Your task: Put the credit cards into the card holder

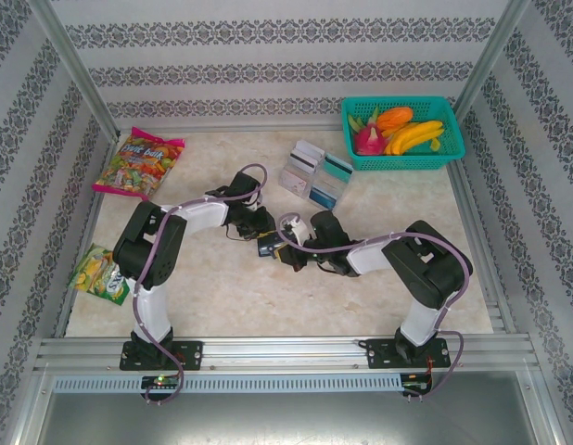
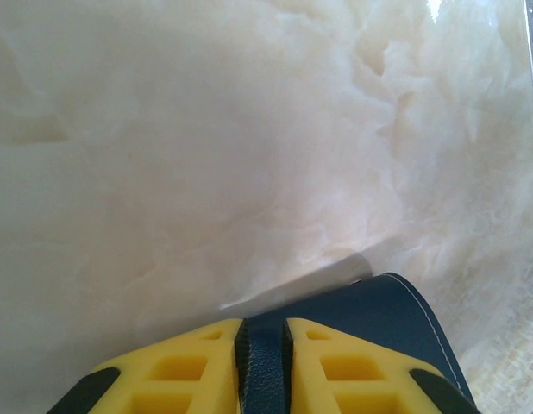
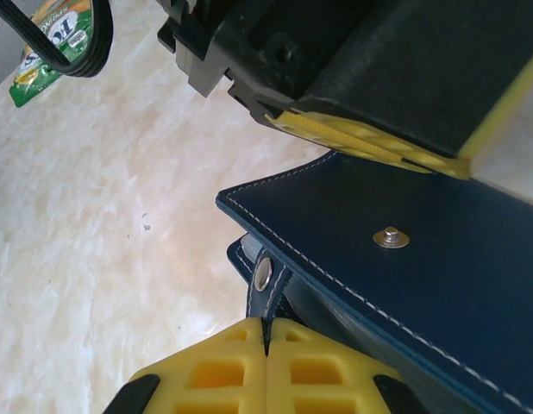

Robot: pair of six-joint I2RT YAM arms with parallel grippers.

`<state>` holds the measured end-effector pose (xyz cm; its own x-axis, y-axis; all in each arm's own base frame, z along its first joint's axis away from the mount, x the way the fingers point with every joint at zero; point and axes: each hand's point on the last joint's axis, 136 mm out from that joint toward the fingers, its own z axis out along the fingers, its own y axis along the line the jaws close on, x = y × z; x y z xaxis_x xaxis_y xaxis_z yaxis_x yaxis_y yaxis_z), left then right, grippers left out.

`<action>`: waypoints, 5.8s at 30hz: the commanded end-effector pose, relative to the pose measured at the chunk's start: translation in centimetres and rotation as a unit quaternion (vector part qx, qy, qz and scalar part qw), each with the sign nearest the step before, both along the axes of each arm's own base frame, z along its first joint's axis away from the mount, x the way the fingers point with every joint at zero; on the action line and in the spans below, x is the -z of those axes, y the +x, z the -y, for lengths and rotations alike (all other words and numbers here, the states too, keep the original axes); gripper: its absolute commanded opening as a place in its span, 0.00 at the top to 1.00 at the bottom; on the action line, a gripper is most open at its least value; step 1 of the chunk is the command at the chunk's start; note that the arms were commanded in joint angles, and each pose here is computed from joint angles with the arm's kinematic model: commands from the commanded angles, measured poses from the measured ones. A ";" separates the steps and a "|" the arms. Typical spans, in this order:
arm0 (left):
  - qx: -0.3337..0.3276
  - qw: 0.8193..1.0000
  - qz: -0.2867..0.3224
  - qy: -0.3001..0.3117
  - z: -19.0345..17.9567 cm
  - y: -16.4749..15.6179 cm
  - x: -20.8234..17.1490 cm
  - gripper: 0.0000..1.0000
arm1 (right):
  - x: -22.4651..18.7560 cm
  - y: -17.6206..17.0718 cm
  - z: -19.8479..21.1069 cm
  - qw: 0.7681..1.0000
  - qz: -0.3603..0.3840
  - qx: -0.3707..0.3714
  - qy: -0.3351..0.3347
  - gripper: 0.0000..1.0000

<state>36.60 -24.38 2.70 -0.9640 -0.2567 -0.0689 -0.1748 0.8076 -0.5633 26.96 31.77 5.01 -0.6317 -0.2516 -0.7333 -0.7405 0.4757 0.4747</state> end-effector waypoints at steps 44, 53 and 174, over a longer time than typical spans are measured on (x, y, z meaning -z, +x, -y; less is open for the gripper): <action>-0.024 0.998 -0.042 0.042 -3.2 -0.6 2.8 0.77 | -4.8 4.5 1.2 0.982 0.025 0.077 0.172 1.00; -0.015 0.998 -0.024 0.050 -3.3 -0.1 0.2 0.76 | -4.4 4.4 1.0 0.983 0.018 0.071 0.170 1.00; 0.033 0.997 -0.057 0.052 0.3 -3.6 1.2 0.74 | 0.2 2.4 2.9 0.971 -0.192 0.142 0.009 0.75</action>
<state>34.55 -23.49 2.89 -0.9719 -0.2321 -0.0389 -0.1877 0.8644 -0.4664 29.06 28.59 3.36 -0.9236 0.0039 -0.3834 -0.3007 0.6129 0.7307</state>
